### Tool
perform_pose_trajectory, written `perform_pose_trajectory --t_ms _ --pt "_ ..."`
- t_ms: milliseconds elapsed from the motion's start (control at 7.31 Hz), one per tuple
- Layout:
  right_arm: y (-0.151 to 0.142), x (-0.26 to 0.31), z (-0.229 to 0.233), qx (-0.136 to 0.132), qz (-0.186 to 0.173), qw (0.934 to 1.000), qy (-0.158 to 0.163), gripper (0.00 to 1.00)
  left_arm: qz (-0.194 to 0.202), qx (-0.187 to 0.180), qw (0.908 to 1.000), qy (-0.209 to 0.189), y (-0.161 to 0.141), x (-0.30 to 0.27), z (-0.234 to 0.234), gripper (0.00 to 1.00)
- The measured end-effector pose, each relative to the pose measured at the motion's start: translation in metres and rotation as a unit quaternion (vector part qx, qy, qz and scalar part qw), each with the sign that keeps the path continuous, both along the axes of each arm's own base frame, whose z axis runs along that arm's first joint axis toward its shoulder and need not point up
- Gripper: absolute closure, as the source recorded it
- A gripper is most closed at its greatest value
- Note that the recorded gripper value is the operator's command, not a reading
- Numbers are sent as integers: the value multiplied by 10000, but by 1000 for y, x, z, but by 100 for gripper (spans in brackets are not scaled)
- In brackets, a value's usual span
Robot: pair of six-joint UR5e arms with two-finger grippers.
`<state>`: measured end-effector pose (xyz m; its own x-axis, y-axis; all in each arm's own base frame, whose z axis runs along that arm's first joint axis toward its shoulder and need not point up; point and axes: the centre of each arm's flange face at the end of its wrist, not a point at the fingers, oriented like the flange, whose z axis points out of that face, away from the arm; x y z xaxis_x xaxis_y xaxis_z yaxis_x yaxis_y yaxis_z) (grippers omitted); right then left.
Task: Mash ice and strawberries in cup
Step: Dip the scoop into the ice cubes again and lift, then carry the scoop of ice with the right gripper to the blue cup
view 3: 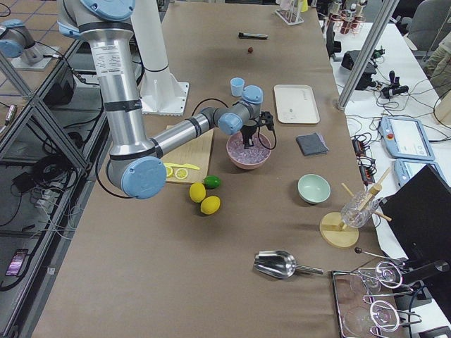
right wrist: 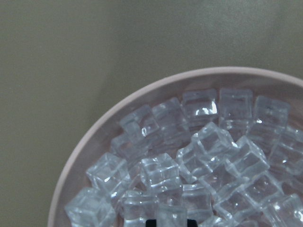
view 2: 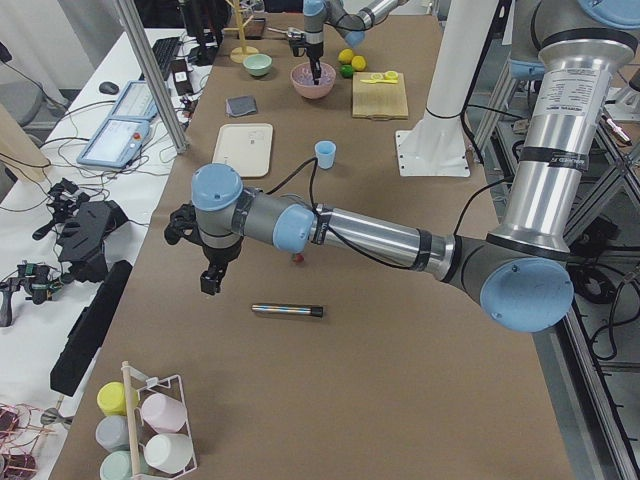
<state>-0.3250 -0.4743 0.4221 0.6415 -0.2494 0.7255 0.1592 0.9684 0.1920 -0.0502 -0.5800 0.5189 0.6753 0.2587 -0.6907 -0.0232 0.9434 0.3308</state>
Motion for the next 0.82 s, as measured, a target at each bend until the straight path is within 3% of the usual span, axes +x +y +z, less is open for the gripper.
perform_pose_trajectory --t_ms 410,547,821 --pt "-14 34 -50 206 223 9987 -406 100 1 -8 10000 4 -1 0 -1 2" --pt "-20 28 -83 314 302 9972 -604 100 2 -31 10000 5 0 0 1 2" --pt "-19 -13 -166 245 640 9919 -1065 100 -1 -107 9999 7 4 0 10 2"
